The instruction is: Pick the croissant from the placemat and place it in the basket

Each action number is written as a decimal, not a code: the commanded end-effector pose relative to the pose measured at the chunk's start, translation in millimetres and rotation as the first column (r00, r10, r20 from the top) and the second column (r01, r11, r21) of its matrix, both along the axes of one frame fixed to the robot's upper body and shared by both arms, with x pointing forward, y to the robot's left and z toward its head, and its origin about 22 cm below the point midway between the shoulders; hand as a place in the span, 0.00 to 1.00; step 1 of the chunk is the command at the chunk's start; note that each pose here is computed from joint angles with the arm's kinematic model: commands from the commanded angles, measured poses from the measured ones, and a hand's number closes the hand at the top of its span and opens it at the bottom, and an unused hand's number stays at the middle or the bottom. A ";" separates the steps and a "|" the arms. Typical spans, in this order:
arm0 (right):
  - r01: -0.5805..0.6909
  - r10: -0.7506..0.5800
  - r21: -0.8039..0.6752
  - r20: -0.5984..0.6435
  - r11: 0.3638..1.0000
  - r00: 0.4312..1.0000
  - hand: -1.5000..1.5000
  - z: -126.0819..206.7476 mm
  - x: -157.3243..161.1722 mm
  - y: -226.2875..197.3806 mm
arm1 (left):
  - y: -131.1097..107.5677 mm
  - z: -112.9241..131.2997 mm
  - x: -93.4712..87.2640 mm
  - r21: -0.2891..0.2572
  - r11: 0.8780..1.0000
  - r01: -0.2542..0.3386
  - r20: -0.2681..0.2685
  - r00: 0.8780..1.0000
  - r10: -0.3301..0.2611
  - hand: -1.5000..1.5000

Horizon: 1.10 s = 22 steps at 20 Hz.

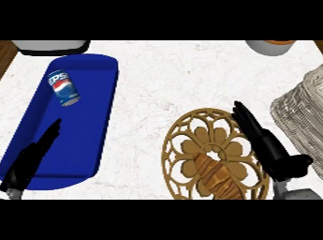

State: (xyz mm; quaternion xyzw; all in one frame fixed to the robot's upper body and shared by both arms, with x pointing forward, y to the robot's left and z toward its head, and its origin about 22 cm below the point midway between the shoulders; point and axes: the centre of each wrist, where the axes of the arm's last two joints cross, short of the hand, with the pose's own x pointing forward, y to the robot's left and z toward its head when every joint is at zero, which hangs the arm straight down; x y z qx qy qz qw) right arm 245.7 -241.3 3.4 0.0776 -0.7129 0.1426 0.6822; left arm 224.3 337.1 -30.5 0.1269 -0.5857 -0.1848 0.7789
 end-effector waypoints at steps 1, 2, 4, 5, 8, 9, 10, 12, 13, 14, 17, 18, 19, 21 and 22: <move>-0.164 0.164 0.082 0.006 0.983 0.986 1.00 7.3 5.6 27.4 | -3.2 5.6 -5.6 -0.023 0.999 -0.023 -0.028 0.999 0.023 0.50; -0.308 0.301 0.129 0.067 0.943 0.951 1.00 21.1 14.1 46.4 | -13.0 -1.8 1.8 -0.065 0.996 -0.065 -0.053 0.997 0.061 0.50; -0.538 0.510 0.182 0.179 0.823 0.841 1.00 49.2 20.2 80.8 | -19.0 -13.2 -3.2 -0.147 0.982 -0.121 -0.108 0.989 0.105 0.50; -0.647 0.607 0.210 0.227 0.733 0.762 1.00 57.5 14.1 105.8 | -25.8 -22.4 -6.8 -0.172 0.975 -0.141 -0.152 0.982 0.115 0.50; -0.901 0.841 0.067 0.334 0.429 0.425 1.00 80.6 -4.7 145.0 | -27.9 -24.4 -4.6 -0.201 0.964 -0.171 -0.210 0.969 0.129 0.50; -0.924 0.865 0.119 0.327 0.362 0.381 1.00 71.7 -15.9 150.3 | -30.8 -26.3 -7.2 -0.224 0.956 -0.191 -0.229 0.964 0.139 0.50; -0.937 0.880 0.089 0.323 0.338 0.348 1.00 69.6 -30.6 153.4 | -32.9 -35.7 -18.7 -0.222 0.948 -0.226 -0.251 0.953 0.168 0.50; -0.933 0.888 -0.011 0.314 0.358 0.337 0.00 80.5 -49.0 143.3 | -34.4 -29.0 -17.0 -0.219 0.937 -0.272 -0.273 0.939 0.209 0.50; -0.921 0.877 -0.032 0.318 0.389 0.360 0.00 79.6 -59.3 137.5 | -27.7 -26.7 -16.5 -0.224 0.931 -0.290 -0.277 0.934 0.224 0.50; -0.900 0.874 -0.101 0.305 0.424 0.378 0.00 89.8 -62.7 141.7 | -33.0 -39.3 -27.9 -0.225 0.930 -0.291 -0.279 0.934 0.225 0.50; -0.780 0.852 -0.354 0.304 0.516 0.426 0.00 126.0 -53.9 117.2 | -23.3 -29.9 -22.4 -0.223 0.919 -0.325 -0.278 0.925 0.259 0.50; -0.694 0.839 -0.471 0.320 0.545 0.441 0.00 142.6 -41.2 107.6 | -16.9 -24.8 -25.7 -0.212 0.925 -0.315 -0.270 0.929 0.255 0.50; -0.611 0.813 -0.537 0.356 0.581 0.460 0.00 158.5 -35.9 106.7 | -21.7 -24.1 -26.7 -0.211 0.929 -0.303 -0.290 0.927 0.236 0.50; -0.487 0.804 -0.653 0.365 0.580 0.469 0.00 183.5 -34.7 93.2 | -14.5 -24.8 -29.5 -0.213 0.925 -0.314 -0.279 0.927 0.251 0.50; -0.447 0.810 -0.696 0.354 0.563 0.468 0.00 193.9 -30.8 86.4 | -29.0 -25.8 -27.3 -0.212 0.934 -0.289 -0.282 0.933 0.225 0.50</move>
